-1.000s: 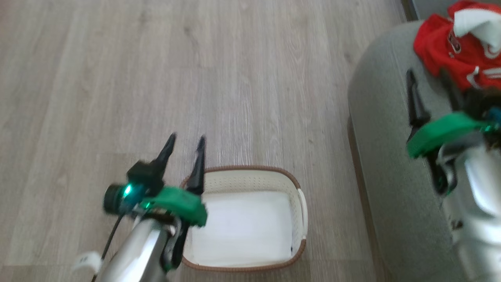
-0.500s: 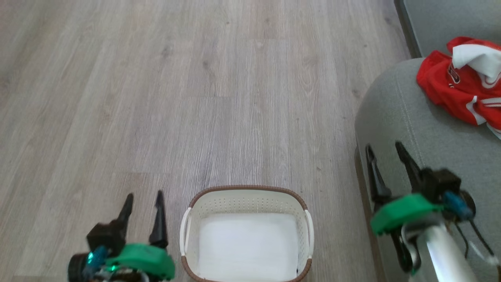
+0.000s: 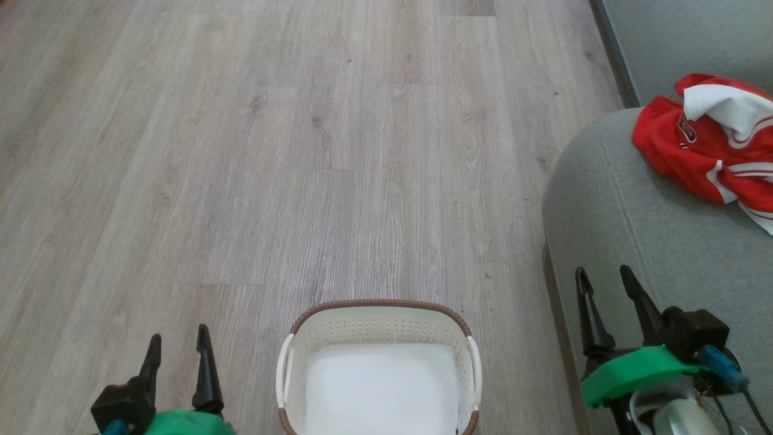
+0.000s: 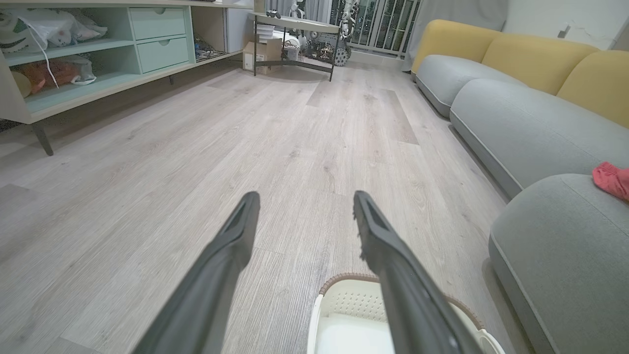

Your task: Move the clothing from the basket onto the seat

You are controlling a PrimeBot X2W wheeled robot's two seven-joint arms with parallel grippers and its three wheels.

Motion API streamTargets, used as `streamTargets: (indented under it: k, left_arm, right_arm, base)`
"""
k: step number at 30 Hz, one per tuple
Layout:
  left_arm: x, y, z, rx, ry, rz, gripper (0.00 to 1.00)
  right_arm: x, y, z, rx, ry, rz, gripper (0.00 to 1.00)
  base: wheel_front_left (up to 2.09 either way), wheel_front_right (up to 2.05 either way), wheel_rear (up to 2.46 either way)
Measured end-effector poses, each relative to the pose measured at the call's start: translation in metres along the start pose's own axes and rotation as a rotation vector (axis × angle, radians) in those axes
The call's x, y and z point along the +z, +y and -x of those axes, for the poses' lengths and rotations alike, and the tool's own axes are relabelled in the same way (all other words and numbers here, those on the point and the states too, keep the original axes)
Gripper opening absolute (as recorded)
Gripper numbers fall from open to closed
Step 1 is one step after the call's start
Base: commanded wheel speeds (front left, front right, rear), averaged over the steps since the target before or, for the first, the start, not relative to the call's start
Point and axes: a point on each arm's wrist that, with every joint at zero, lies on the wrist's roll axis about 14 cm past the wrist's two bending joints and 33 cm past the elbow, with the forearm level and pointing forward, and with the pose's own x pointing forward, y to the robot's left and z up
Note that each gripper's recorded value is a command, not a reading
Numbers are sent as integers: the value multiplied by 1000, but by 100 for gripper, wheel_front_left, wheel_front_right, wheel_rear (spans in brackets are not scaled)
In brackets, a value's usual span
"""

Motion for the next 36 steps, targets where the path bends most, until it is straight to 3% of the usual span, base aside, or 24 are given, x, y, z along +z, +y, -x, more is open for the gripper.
streamTargets:
  k: [36]
  left_arm:
    - [-12,-8,-1,-41,29,-19,100]
  right_arm:
    - [-18,-11,8,-39,57,-7,100]
  base:
    - [0,0,0]
